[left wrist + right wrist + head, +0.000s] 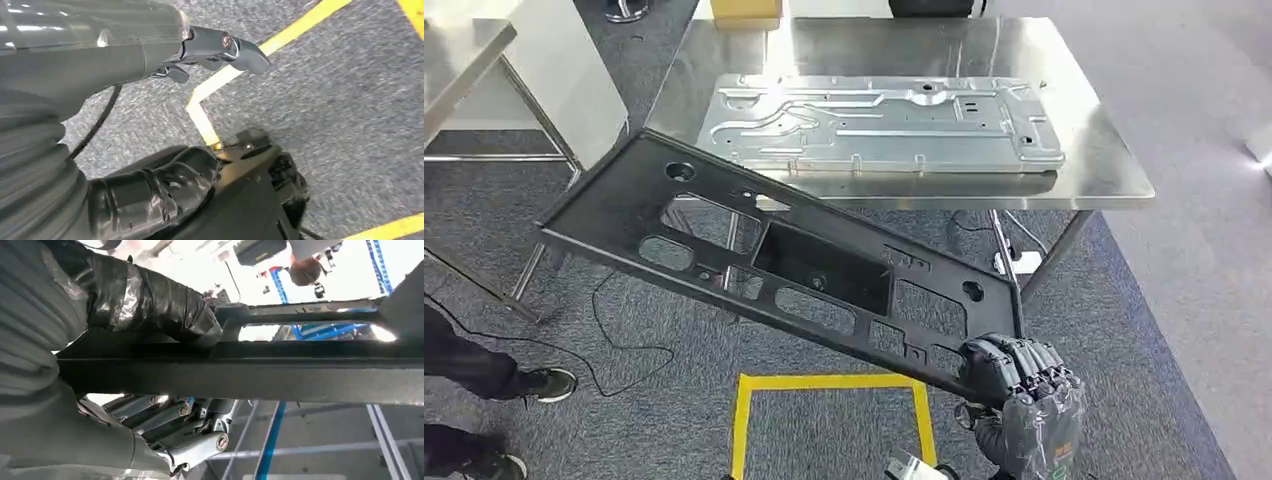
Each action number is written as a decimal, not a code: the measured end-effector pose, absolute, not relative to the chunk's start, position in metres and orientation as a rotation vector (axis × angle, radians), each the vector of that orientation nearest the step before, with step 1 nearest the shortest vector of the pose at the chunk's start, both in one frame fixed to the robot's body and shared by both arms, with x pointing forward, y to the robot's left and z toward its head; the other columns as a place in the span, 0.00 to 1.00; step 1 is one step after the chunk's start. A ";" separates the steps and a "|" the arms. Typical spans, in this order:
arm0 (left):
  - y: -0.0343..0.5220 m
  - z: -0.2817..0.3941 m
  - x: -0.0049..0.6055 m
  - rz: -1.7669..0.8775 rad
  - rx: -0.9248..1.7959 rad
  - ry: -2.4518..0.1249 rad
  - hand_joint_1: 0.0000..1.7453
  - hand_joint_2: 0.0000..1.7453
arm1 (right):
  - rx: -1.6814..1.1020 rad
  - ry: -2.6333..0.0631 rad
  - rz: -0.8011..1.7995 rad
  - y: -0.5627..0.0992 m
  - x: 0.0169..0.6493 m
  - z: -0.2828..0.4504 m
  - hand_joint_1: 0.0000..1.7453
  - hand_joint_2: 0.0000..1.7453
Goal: Take the parts from the cabinet and place them on the table.
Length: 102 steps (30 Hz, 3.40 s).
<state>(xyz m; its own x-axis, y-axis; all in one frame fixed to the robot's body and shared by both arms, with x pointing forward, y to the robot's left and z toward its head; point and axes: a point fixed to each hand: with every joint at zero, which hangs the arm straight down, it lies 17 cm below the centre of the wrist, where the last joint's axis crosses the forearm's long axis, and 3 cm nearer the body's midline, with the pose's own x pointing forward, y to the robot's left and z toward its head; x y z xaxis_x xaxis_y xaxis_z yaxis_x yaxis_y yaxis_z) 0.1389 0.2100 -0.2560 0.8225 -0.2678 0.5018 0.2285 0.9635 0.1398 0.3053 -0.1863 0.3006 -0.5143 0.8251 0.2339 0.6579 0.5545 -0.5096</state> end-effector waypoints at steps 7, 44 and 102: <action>0.209 -0.255 0.144 -0.274 0.074 -0.550 0.00 1.00 | -1.204 -2.334 0.485 -0.190 0.314 0.303 1.00 1.00; 0.203 -0.253 0.152 -0.319 0.056 -0.557 0.00 1.00 | -1.256 -2.305 0.498 -0.201 0.346 0.309 1.00 1.00; 0.192 -0.251 0.157 -0.375 0.031 -0.561 0.00 1.00 | -1.344 -2.249 0.544 -0.217 0.375 0.312 1.00 1.00</action>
<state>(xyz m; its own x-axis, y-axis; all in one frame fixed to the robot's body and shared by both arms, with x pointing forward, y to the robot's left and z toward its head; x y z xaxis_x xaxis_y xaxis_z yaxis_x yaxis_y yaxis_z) 0.1566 0.1923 -0.2509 0.7810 -0.3551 0.5138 0.3383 0.9320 0.1298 0.3751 -0.2167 0.3119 -0.4156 0.8908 0.1838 0.7081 0.4437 -0.5493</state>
